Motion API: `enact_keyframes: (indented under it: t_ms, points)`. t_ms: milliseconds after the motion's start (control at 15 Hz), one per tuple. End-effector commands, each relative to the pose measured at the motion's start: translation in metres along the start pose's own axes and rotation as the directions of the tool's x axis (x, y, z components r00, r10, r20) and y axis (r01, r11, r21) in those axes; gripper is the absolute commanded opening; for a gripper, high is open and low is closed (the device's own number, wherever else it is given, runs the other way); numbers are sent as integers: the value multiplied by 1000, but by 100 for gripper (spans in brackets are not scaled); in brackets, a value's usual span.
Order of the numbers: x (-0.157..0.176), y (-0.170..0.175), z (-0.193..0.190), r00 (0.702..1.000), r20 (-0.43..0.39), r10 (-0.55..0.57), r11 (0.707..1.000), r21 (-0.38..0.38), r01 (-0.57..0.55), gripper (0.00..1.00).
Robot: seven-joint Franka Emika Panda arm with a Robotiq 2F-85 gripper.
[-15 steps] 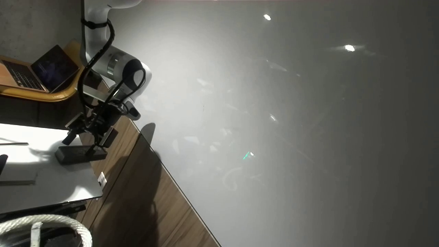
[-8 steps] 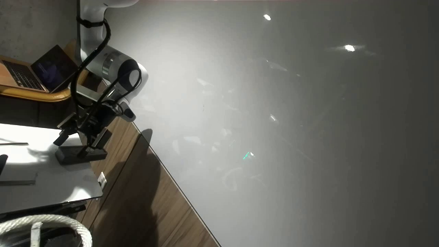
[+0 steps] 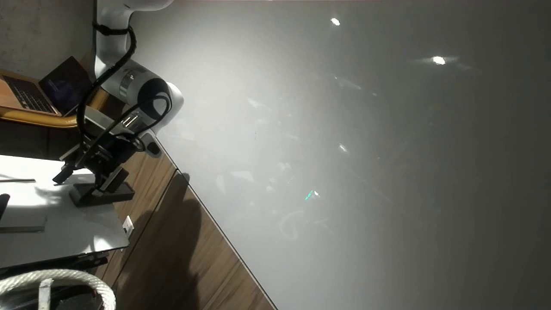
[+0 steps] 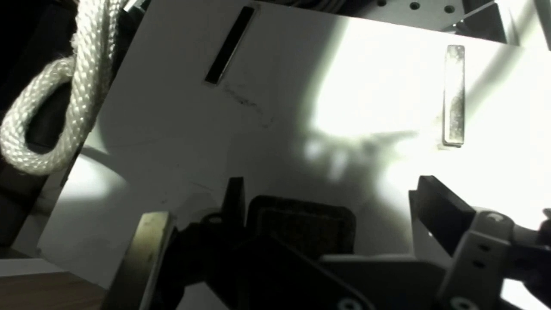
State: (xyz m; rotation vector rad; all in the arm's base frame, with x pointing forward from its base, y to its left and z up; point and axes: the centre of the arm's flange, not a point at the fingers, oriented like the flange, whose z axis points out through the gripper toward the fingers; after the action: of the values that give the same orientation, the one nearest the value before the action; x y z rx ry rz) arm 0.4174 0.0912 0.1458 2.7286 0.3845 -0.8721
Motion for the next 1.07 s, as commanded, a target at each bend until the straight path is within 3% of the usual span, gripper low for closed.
enact_keyframes:
  t_ms: [0,200,467,733,1000]
  points:
    - [-11,-4,-1,999,-18,-39,998,52,40,100]
    - [-11,-7,-1,999,-23,-36,998,49,37,100]
    - [-13,-2,-9,999,-43,-16,1000,-11,16,100]
    - [-38,17,-44,995,-101,-15,998,-58,9,100]
    - [-69,7,-82,979,-202,-38,998,-57,27,100]
